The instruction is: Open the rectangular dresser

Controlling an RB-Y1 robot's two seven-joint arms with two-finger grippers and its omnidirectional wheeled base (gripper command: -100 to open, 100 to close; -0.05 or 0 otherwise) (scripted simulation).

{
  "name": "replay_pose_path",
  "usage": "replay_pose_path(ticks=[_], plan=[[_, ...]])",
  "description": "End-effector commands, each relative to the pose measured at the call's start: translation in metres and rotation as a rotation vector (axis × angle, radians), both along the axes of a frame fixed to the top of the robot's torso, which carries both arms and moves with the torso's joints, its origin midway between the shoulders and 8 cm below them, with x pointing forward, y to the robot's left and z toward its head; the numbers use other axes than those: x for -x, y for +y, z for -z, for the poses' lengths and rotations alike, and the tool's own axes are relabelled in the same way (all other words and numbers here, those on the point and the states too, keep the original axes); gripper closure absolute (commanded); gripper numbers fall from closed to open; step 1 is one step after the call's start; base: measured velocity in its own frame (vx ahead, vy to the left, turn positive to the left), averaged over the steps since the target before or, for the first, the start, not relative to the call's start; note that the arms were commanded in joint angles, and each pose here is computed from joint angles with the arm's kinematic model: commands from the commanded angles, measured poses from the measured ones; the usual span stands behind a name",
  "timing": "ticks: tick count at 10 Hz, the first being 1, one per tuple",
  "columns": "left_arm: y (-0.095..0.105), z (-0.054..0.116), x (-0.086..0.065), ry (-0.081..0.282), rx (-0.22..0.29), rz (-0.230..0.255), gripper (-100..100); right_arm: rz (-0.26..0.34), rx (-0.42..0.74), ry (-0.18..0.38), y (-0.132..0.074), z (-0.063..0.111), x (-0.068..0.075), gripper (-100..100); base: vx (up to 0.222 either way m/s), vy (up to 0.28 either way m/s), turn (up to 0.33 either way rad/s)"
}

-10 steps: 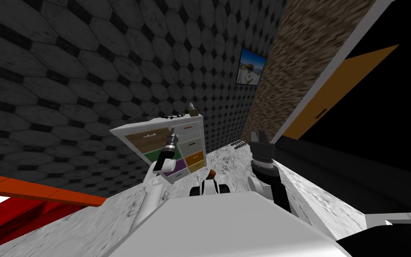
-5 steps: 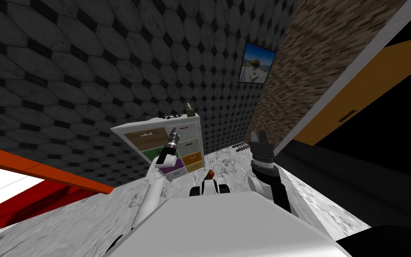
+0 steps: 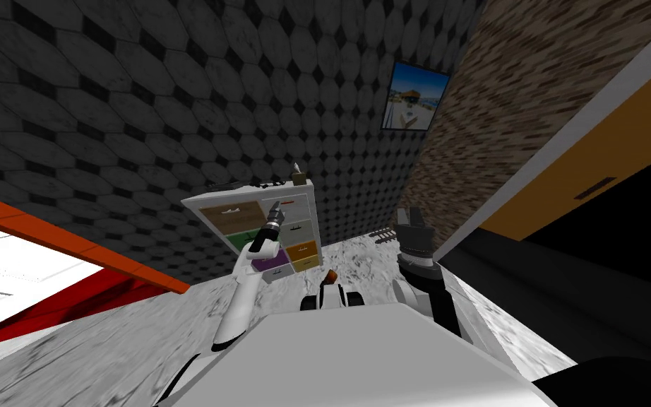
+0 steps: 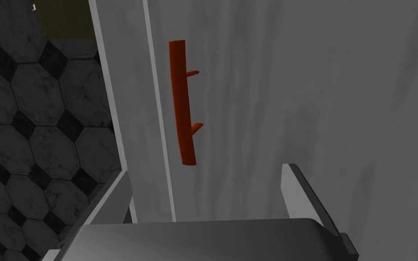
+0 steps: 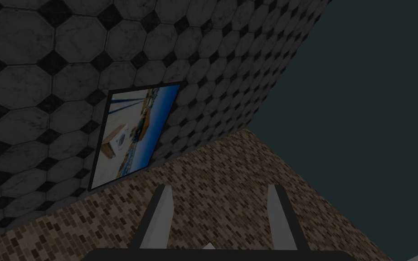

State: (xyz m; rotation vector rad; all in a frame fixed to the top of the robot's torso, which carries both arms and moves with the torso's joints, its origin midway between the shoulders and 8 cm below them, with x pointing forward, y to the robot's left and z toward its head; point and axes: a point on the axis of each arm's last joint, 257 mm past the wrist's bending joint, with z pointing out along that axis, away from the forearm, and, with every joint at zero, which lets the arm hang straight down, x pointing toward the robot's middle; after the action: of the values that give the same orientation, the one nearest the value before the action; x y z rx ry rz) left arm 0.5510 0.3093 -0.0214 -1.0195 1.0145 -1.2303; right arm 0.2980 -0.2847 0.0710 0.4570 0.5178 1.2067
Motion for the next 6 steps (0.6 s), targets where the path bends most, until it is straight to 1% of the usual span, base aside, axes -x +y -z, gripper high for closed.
replay_pose_path(ticks=[1, 2, 3, 4, 5, 6], plan=[[0.001, -0.008, 0.000, 0.003, -0.002, -0.003, -100, 0.000, 0.000, 0.000, 0.000, 0.000, 0.000, 0, 0.064, -0.011, -0.019], [0.001, -0.010, 0.001, 0.003, -0.002, -0.004, -100, 0.000, 0.000, 0.000, 0.000, 0.000, 0.000, 0, 0.090, -0.012, -0.013], [0.001, -0.008, 0.001, 0.001, -0.002, -0.002, -100, 0.000, 0.000, 0.000, 0.000, 0.000, 0.000, 0, 0.039, -0.006, 0.000], [0.000, 0.001, 0.000, 0.003, 0.001, 0.000, 100, 0.000, 0.000, 0.000, 0.000, 0.000, 0.000, 0, -0.063, 0.005, 0.023], [0.000, -0.003, 0.000, 0.005, 0.000, -0.002, 100, 0.000, 0.000, 0.000, 0.000, 0.000, 0.000, 0, -0.041, 0.003, 0.005], [-0.008, -0.007, 0.005, 0.001, -0.001, 0.013, 100, 0.000, 0.000, 0.000, 0.000, 0.000, 0.000, 0, -0.065, -0.022, 0.088]])
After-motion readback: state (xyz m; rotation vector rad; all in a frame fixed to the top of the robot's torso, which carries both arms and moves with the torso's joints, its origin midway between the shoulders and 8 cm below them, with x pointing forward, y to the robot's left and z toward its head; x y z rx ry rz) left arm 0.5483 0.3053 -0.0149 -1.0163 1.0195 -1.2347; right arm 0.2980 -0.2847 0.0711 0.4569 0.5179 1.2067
